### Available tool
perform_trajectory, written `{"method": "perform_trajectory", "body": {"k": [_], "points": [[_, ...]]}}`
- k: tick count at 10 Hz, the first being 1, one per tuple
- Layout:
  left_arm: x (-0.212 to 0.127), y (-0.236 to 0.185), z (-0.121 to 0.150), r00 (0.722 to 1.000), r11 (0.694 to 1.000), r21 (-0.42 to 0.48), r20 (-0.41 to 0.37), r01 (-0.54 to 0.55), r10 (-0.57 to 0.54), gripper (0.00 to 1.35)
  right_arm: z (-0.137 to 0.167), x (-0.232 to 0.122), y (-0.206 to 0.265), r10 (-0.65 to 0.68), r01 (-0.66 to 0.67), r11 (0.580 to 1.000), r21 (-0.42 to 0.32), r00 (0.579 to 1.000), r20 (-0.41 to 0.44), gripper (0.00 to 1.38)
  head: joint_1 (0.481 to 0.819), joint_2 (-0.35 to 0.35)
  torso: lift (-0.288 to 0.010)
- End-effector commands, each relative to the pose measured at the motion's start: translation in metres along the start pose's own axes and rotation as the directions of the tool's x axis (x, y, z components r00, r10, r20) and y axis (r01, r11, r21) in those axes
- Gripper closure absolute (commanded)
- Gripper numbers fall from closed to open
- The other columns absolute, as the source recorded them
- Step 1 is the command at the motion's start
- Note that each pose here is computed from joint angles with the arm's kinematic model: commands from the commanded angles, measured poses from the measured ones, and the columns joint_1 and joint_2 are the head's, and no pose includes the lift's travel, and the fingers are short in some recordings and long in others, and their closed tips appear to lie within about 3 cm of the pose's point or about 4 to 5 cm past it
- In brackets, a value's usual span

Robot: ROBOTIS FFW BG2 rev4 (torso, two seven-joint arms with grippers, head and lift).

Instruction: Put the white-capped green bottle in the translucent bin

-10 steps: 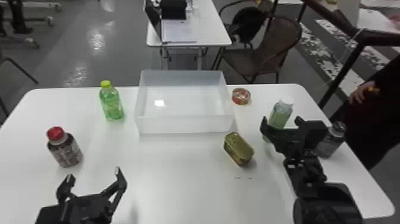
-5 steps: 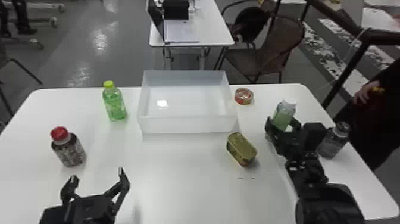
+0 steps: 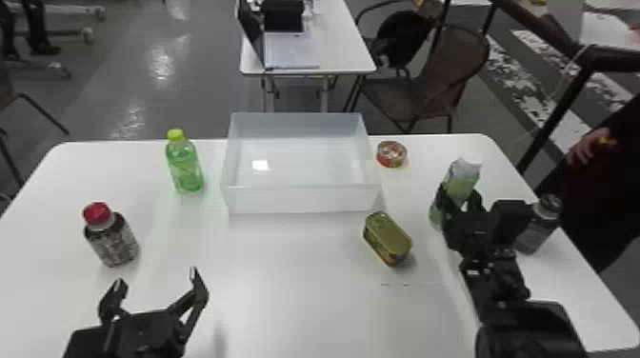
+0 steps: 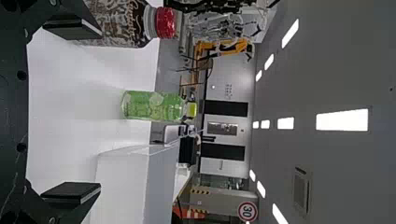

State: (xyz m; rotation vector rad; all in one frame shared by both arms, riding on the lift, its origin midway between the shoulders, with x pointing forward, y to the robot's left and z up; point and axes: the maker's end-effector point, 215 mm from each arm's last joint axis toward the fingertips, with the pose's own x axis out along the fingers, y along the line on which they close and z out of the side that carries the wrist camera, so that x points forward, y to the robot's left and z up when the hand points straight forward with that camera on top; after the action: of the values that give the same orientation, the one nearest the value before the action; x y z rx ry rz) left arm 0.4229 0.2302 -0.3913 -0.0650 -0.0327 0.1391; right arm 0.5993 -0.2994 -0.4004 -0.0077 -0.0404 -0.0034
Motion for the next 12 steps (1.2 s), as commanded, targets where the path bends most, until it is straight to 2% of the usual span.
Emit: {"method": "perform_trajectory", "body": {"k": [1,3,5,6,8,9,10,12], "points": [[0.001,0.0,0.0,1.0,1.0,-0.002,-0.002,-0.001,0.001,0.15,0.028,-0.014,-0.01,-0.04,0.04,0.999,0.015,0.998,0.043,1.05,0.695,-0.073,-0.114],[0.002,0.0,0.001,1.0,1.0,-0.004,0.001,-0.002,0.002,0.15,0.089,-0.012,-0.011,-0.073,0.058,0.993,0.102,0.986,0.148,1.05,0.695,-0.092,-0.114],[0.005,-0.001,0.003,1.0,1.0,-0.002,0.004,-0.001,0.001,0.15,0.148,-0.003,0.001,-0.054,0.023,0.99,0.14,0.974,0.222,1.05,0.695,-0.087,-0.114],[0.005,-0.002,0.003,1.0,1.0,-0.001,0.003,0.001,-0.001,0.15,0.168,0.006,0.011,-0.014,-0.03,0.985,0.169,0.967,0.254,1.05,0.695,-0.081,-0.114],[0.009,-0.008,0.003,1.0,1.0,-0.001,0.001,0.011,-0.011,0.15,0.181,0.038,0.049,0.207,-0.251,0.96,0.12,0.933,0.295,1.04,0.695,-0.044,-0.114],[0.009,-0.01,0.002,1.0,1.0,-0.003,-0.002,0.015,-0.015,0.15,0.176,0.047,0.063,0.246,-0.293,0.948,0.128,0.924,0.292,1.04,0.695,-0.023,-0.114],[0.009,-0.011,0.001,1.0,1.0,-0.009,-0.008,0.016,-0.016,0.15,0.168,0.057,0.078,0.313,-0.365,0.918,0.157,0.907,0.281,1.04,0.695,-0.015,-0.114],[0.011,-0.014,-0.001,1.0,1.0,-0.011,-0.018,0.02,-0.02,0.15,0.159,0.071,0.107,0.49,-0.536,0.831,0.148,0.832,0.26,1.04,0.695,0.012,-0.114]]}}
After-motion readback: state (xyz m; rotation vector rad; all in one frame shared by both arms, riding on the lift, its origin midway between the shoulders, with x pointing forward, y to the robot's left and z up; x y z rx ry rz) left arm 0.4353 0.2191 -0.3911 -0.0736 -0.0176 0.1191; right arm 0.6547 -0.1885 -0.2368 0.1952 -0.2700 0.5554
